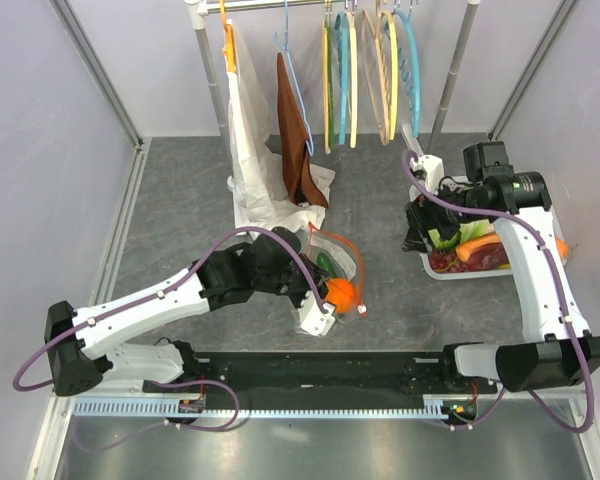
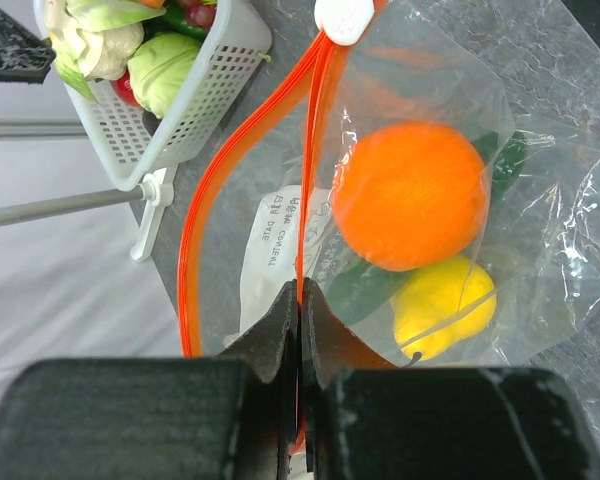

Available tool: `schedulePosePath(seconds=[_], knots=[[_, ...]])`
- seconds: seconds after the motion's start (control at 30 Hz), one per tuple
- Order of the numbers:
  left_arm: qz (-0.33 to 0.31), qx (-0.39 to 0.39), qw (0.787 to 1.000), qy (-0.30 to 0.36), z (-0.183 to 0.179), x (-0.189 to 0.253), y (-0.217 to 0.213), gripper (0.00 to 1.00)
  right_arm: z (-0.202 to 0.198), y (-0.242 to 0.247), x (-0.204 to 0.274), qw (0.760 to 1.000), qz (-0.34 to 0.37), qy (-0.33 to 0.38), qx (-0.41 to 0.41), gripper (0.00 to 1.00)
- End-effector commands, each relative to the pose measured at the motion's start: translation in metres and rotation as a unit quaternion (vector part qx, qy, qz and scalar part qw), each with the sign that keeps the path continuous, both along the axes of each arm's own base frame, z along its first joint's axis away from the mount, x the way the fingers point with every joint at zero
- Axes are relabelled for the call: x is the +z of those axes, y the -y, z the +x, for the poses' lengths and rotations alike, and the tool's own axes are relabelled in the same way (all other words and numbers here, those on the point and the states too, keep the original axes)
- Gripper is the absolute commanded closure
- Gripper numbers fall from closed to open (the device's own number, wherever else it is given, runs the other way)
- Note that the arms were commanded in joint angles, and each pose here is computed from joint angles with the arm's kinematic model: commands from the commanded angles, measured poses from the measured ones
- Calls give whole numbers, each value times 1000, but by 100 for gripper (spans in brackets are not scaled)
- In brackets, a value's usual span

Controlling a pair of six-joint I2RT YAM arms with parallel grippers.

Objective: Place the food in the zip-top bag and seal the zipper
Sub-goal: Pick up the fake fruit from the bin.

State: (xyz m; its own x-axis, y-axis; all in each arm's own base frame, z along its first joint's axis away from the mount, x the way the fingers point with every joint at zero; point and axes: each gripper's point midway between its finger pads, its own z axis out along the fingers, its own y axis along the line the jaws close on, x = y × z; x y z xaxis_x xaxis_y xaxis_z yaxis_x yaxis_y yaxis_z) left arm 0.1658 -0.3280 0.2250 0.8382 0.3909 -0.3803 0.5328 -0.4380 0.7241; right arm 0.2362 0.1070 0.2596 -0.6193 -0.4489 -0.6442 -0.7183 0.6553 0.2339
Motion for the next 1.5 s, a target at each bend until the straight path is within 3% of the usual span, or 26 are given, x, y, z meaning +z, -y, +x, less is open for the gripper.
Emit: schedulePosePath(seconds=[0.0,0.23,0.63,0.83,1.13,1.23,1.47], knots=[[-28,-11,999,8,-1,12,7,98,-15,29,-8,998,-64,-22,5,12],[-24,-9,1000,14,1,10,6,98,17,62,-9,997,-33,-39,-61,13],[-25,-4,1000,8,1,7,5,98,81,166,2,975,-35,-33,-217,7],[-25,0,1000,11,2,4,4,98,103,217,9,953,-39,-33,-300,9],[-23,0,1000,8,1,0,3,98,138,286,-1,899,-130,-34,-416,19],[-21,-1,1000,8,1,0,3,98,146,296,-12,884,-140,-39,-444,20],[-16,0,1000,14,3,0,3,98,161,292,-40,873,-157,-49,-459,19]])
